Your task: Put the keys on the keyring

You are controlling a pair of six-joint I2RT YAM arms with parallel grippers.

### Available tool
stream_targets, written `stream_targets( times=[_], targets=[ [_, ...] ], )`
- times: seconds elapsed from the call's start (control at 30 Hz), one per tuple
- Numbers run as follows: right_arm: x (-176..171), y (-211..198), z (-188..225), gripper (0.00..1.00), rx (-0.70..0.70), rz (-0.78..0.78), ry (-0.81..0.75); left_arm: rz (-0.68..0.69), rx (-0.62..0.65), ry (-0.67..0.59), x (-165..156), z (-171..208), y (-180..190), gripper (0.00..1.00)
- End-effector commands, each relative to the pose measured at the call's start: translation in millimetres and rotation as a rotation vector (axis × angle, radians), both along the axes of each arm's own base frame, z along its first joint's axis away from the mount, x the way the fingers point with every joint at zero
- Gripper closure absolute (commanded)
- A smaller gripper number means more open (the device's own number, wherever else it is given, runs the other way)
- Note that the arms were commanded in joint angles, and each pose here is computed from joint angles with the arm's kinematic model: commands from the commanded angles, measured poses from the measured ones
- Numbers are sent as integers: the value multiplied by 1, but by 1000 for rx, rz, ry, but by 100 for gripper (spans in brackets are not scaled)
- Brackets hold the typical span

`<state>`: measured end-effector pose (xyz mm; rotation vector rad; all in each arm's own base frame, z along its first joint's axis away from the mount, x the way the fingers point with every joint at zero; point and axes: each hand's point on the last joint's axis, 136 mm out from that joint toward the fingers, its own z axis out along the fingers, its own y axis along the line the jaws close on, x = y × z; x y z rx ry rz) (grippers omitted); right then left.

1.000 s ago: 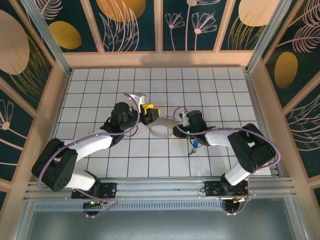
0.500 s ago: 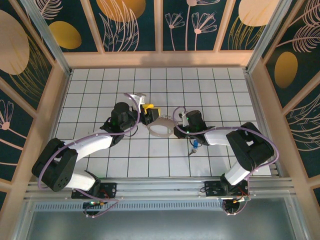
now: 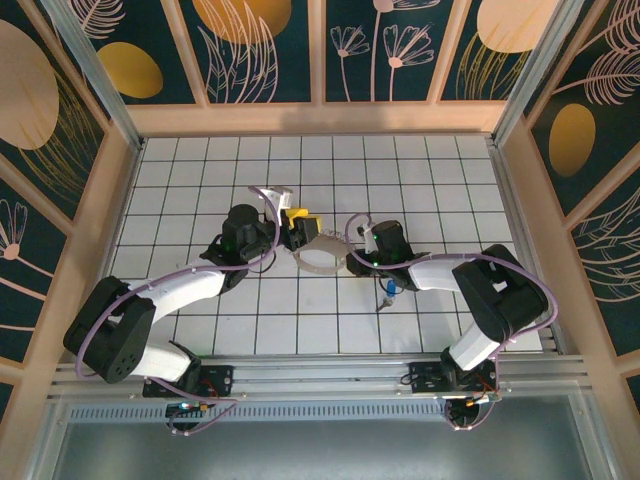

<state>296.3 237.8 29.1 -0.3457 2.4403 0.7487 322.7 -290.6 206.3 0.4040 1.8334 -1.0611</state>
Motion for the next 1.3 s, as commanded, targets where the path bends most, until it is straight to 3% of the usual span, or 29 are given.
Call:
stream_targets(
  times=[0.0,0.43,0.8,1.27],
  targets=[
    [12,12,22,78,41,23,-62,-8,-38,-32,4,14,-2,44],
    [11,21,15,77,-43,69,-78,-12,-40,-34,4,15,-3,44],
    [3,20,10,68,-115,80,-90,-19,-43,-36,3,17,-3,43],
    [0,15,11,71,-156,73,-94,-18,-40,-43,2,19,-3,43]
  ],
)
